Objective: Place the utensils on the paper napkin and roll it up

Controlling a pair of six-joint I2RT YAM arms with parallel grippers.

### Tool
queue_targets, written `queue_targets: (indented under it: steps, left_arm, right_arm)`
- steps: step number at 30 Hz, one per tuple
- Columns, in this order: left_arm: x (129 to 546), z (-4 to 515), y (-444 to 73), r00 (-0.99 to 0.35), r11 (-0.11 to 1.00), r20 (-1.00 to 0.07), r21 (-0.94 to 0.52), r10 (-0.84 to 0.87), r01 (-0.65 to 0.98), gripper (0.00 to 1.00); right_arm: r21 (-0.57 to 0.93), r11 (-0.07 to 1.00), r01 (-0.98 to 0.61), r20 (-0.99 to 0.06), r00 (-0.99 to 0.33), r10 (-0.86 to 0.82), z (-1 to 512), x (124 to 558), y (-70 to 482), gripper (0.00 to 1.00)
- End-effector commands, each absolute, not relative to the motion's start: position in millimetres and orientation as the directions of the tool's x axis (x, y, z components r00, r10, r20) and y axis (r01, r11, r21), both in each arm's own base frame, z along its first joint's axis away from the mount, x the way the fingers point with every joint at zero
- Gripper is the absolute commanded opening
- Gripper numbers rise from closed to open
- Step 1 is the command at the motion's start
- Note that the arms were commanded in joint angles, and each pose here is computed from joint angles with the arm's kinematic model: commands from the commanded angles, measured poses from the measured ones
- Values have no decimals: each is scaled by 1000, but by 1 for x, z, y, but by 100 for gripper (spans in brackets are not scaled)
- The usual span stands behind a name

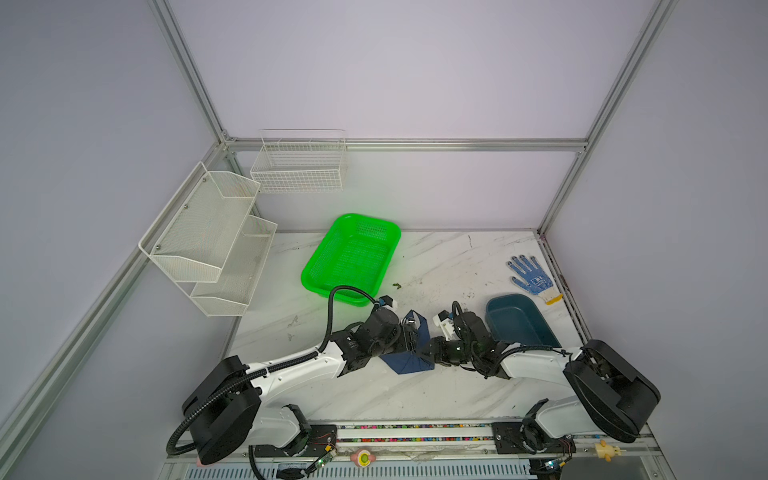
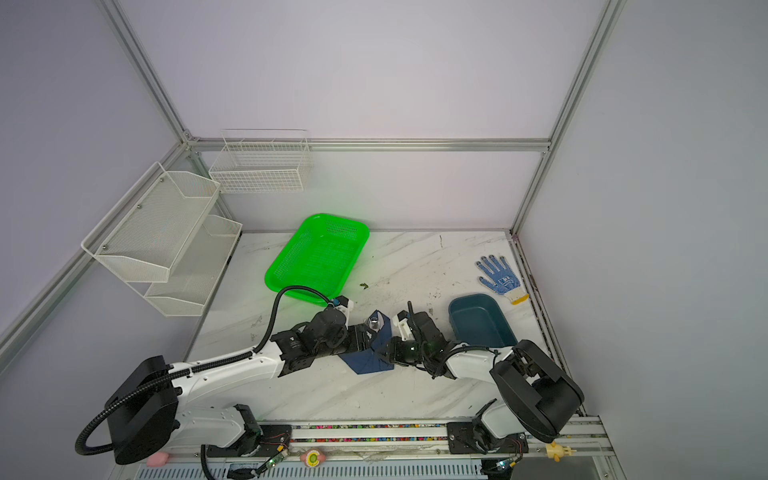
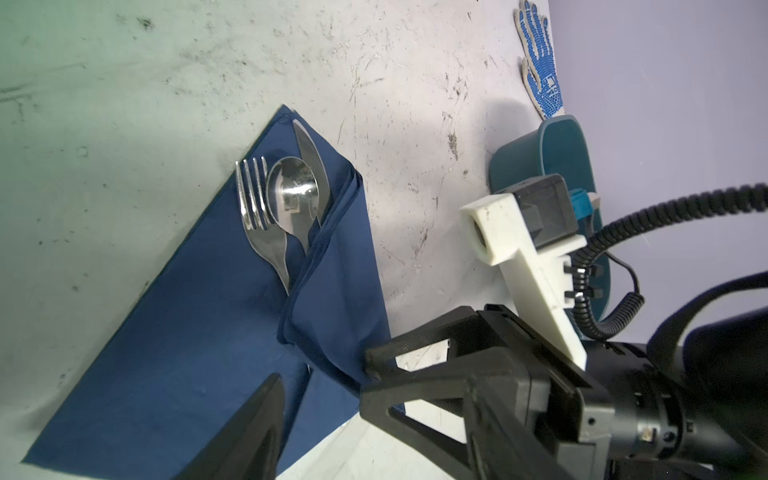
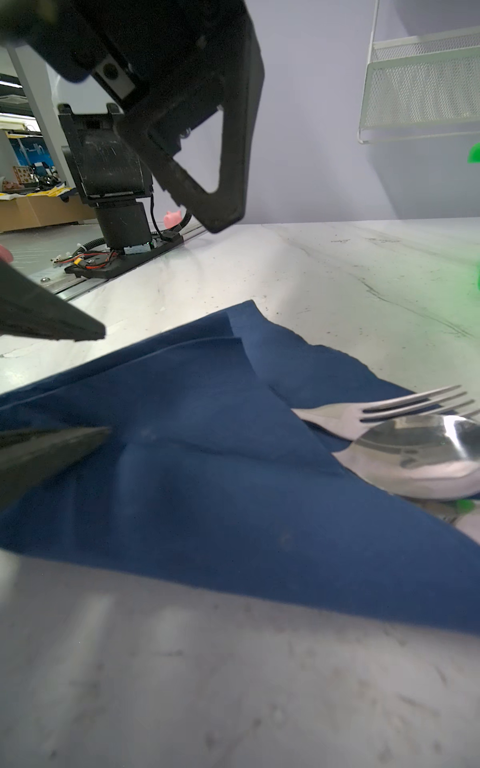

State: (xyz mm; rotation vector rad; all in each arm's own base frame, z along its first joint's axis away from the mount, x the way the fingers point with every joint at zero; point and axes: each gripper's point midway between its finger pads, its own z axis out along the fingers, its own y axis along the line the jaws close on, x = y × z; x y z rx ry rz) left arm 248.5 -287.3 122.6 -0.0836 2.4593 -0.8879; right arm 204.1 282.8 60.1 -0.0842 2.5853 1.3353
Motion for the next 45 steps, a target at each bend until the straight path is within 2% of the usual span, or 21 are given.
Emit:
queue_targets:
  steps: [1,8,13,22,30,35,40,45]
  left_arm:
    - [248,107,-277,-874,784,-414,-618,-253,66,71]
    - [247,94,-291,-910,756,-350,-652,-223,65,71]
    - [248,77,-302,-931,761,-310,-646,-191,59,68]
    - [252,64,-293,-930,809,-314,-587,-193,31,63]
    - [257,67,-298,-926,797,-330,-601,-183,56,46]
    - [258,70,-302,-925,789,-338,-610,-173,75,42]
    - [258,73,-303,-926,782,-337,-618,-171,80,29]
    - [255,76,-305,-927,764,-335,-639,-170,91,17]
  right_arm:
    - [789,589,-176,-245,-969,40,63,205,285,37]
    - [782,598,-174,-244,-969,37,62,203,282,37]
    - [782,599,-173,-241,-970,35,61,201,281,37]
    - [778,603,-176,-242,-970,29,61,199,279,37]
    - [770,615,-173,-238,-971,25,58,195,275,36]
    - [777,602,-186,-252,-967,27,65,193,274,37]
    - [781,596,-187,-249,-968,23,67,190,273,36]
    - [723,686,-81,-249,-957,148,68,204,252,33]
